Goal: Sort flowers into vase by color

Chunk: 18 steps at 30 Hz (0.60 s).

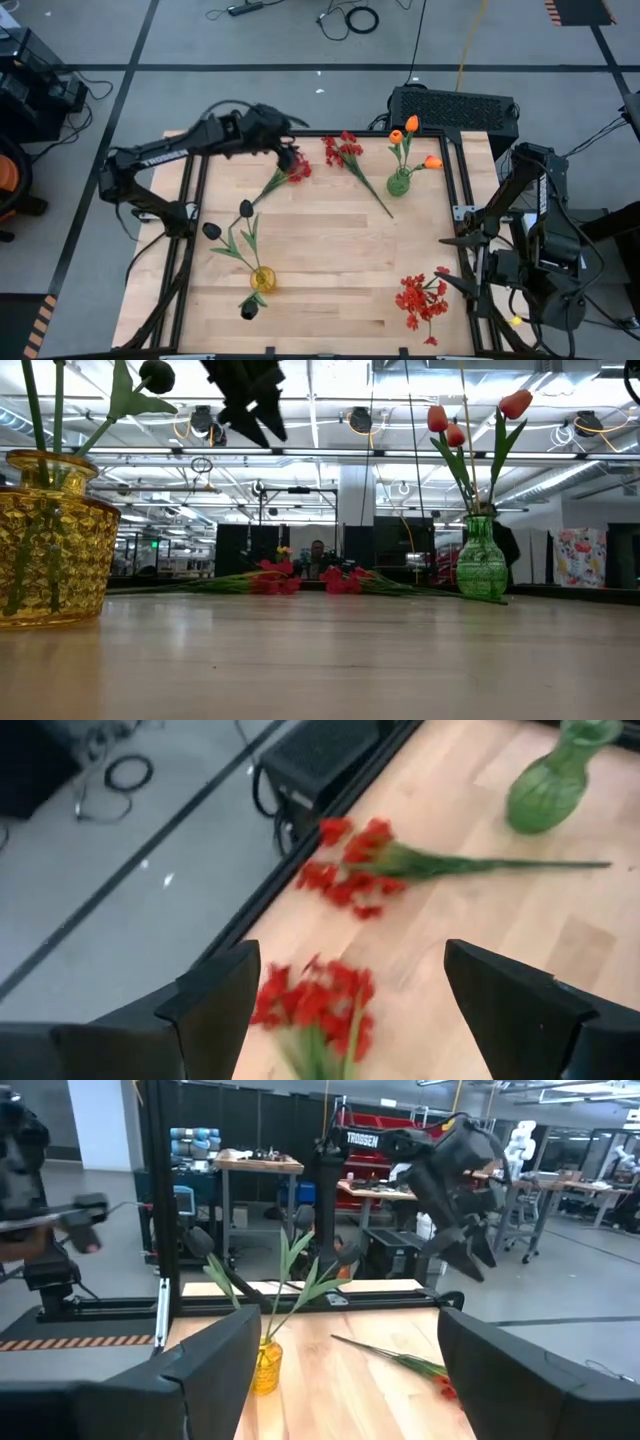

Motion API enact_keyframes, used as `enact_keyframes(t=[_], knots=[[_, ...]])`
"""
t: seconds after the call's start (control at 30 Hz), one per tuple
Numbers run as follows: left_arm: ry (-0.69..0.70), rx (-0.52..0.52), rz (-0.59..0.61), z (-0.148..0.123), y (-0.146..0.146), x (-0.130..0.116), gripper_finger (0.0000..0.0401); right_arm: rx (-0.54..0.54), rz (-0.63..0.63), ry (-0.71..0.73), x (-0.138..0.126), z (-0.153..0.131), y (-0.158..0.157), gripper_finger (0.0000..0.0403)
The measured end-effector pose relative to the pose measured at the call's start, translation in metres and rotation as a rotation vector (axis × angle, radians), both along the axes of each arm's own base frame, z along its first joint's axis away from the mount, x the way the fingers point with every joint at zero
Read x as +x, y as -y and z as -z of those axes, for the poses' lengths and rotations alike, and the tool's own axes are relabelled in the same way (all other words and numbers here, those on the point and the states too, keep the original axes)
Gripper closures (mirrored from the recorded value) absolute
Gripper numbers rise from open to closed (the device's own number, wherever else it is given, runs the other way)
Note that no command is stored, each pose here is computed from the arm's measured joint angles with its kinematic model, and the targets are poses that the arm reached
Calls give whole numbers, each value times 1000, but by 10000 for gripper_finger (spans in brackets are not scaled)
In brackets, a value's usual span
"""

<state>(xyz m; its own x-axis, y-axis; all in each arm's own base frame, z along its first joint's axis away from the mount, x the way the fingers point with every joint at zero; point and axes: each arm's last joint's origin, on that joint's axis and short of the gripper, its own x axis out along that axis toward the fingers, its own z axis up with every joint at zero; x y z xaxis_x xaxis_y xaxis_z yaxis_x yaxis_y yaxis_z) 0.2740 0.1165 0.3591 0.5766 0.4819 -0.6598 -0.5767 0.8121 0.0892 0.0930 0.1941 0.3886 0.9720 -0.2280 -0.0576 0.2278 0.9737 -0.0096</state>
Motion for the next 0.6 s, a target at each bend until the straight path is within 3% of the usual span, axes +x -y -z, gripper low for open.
enact_keyframes(t=[0.13, 0.3, 0.6], knots=[[27, -17, -25, -10, -19, -23, 77, -19, -1, -6, 0, 1, 0, 106], [31, -111, 14, -1, -43, -39, 77, -42, 0, -16, -1, 3, 2, 106], [-67, -301, 68, 63, -58, -59, 113, -31, 1, -15, -1, 4, 3, 106]])
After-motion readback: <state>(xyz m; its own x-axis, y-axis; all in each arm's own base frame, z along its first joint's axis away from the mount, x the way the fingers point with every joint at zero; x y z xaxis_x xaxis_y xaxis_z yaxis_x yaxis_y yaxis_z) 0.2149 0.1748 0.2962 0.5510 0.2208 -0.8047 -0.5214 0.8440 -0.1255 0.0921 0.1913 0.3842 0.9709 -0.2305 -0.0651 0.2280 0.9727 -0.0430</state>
